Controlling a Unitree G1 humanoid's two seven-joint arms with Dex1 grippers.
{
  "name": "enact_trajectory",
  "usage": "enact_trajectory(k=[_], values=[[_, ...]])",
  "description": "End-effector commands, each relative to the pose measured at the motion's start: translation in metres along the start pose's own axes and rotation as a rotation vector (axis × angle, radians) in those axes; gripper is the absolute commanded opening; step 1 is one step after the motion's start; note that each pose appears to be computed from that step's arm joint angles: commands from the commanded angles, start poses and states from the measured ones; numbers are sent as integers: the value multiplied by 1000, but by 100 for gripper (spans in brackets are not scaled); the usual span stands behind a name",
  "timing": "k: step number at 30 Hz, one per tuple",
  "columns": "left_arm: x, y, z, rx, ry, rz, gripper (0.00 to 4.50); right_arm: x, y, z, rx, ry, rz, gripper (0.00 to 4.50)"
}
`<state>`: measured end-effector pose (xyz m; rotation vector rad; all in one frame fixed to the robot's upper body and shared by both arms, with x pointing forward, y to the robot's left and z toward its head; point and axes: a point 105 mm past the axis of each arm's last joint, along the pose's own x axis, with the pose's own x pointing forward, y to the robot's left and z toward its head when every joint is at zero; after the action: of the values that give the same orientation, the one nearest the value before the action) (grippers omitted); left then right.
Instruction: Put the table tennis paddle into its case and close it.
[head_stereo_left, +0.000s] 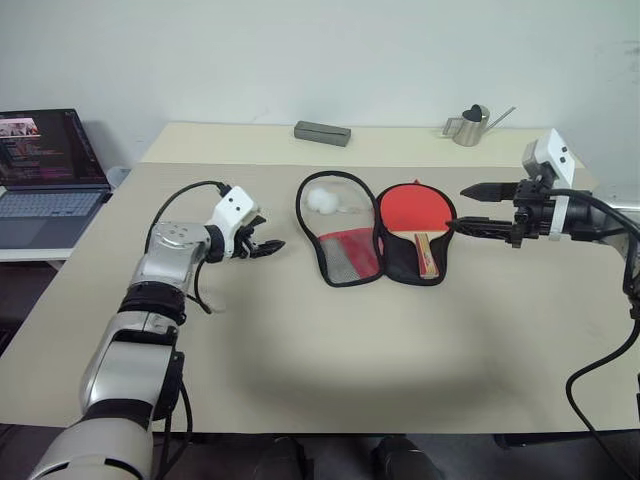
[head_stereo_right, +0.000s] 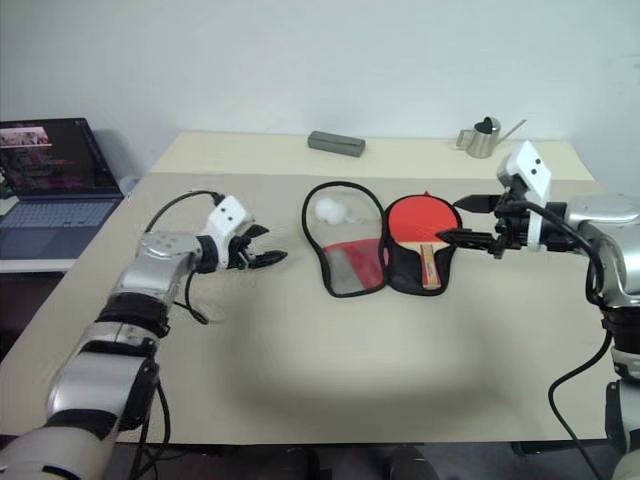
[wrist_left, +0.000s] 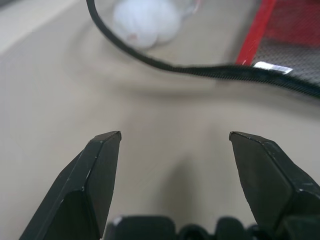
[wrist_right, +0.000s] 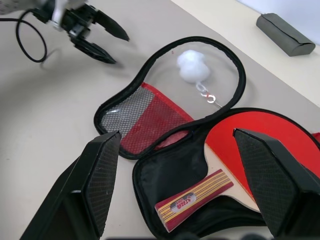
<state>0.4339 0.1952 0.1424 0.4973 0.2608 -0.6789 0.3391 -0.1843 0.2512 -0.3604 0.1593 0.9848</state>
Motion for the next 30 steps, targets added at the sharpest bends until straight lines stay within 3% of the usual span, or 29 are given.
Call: enact_trajectory(k=[1, 11, 21, 25, 30], values=[[7, 9, 17, 31, -23, 64, 380, -8, 0, 17, -57, -35, -14, 390], [42, -9, 25, -55, -38, 112, 380, -13, 5, 19, -50, -43, -32, 390], [60, -21, 56, -218, -185, 137, 380, -23, 11, 18, -15, -54, -67, 390], [66, -33, 76, -304, -275, 63, 380, -26, 14, 16, -8, -44, -72, 390], [73, -55, 94, -283, -311, -63, 380, -32, 18, 14, -2, -29, -84, 390]])
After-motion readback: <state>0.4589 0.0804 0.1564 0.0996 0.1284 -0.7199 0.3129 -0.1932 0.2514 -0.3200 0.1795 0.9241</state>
